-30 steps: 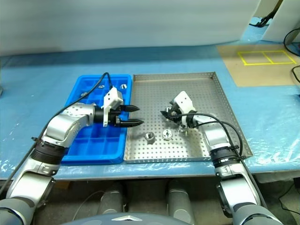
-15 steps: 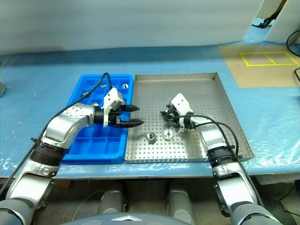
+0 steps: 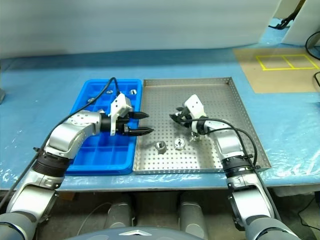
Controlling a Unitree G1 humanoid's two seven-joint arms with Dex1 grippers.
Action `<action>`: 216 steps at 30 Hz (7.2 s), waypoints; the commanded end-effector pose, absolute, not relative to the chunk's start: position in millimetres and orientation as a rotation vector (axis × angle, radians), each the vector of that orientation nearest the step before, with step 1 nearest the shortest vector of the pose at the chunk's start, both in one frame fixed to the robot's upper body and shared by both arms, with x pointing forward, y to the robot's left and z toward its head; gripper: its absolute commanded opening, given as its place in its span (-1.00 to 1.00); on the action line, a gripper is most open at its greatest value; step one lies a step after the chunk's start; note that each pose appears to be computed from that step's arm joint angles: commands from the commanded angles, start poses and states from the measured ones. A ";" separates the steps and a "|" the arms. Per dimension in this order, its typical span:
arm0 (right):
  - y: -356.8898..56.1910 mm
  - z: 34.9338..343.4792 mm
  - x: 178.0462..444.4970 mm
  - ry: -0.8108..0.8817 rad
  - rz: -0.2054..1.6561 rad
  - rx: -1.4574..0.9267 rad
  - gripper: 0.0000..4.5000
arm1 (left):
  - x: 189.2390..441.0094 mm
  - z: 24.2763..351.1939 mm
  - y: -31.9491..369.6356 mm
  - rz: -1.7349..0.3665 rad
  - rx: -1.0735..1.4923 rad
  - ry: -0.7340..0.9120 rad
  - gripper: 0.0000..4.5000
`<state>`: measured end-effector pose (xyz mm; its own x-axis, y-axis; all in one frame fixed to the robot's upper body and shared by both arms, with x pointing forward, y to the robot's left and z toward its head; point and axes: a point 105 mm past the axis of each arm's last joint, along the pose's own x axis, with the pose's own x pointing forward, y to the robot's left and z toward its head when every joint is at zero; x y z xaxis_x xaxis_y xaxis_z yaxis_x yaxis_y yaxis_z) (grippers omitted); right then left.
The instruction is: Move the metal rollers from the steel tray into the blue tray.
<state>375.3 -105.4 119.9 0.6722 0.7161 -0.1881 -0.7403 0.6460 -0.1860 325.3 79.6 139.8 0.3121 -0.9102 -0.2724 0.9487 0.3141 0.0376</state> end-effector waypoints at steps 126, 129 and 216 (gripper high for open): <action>-111.0 148.0 298.0 0.082 1.142 -0.362 0.94 | 324.5 180.1 104.8 -1.366 0.432 0.136 -0.24; -87.2 153.0 312.0 0.044 1.231 -0.388 0.94 | 324.0 180.9 124.4 -1.230 0.406 0.135 -0.24; -156.8 130.0 289.5 0.228 0.910 -0.402 0.94 | 329.9 161.1 58.2 -1.373 0.279 0.184 0.49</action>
<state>290.8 -158.4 117.9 0.5704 0.7198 -0.3956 -0.8184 0.5389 -0.1995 329.2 60.5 152.1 0.1995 -0.9322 -0.3021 0.9798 0.1949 0.0454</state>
